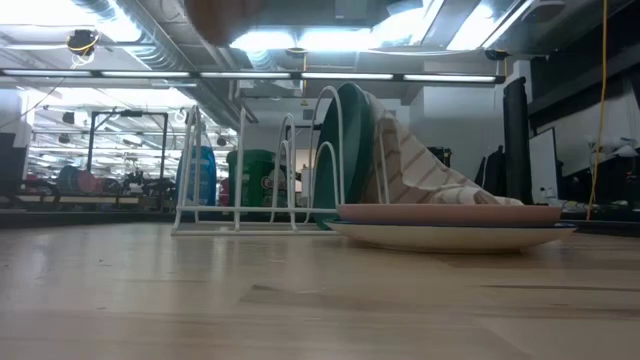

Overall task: Sort dishes
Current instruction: Put the brown plate into the dish rack

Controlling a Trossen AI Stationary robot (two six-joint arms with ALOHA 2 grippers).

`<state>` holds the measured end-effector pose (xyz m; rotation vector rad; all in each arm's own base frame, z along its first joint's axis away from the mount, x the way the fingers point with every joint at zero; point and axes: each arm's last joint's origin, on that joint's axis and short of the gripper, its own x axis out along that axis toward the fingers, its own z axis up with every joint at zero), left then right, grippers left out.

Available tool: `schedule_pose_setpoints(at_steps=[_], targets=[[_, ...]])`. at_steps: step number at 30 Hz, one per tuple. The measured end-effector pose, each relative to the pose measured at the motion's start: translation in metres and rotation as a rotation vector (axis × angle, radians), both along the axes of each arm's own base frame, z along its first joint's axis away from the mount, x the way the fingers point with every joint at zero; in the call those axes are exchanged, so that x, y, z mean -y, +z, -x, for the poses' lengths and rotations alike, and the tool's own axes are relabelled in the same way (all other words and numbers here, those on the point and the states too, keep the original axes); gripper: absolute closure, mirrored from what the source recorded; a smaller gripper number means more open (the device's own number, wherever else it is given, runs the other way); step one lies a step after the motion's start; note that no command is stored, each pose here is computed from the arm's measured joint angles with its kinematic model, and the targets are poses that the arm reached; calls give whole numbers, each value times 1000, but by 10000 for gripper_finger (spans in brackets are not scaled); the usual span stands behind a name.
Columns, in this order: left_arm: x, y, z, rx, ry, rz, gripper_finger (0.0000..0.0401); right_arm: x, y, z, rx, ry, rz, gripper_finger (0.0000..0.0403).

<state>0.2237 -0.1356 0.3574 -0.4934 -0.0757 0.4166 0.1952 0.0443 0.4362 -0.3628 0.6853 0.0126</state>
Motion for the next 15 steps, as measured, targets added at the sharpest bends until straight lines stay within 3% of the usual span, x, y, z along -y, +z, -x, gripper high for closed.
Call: schedule_pose_setpoints(at_steps=[5,15], targets=[[-1,-20,14,34,112,16,401,0,0,0,0,0,1,304],[-30,-68,7,69,252,53,401,-2,-2,-6,-8,0,3,304]])
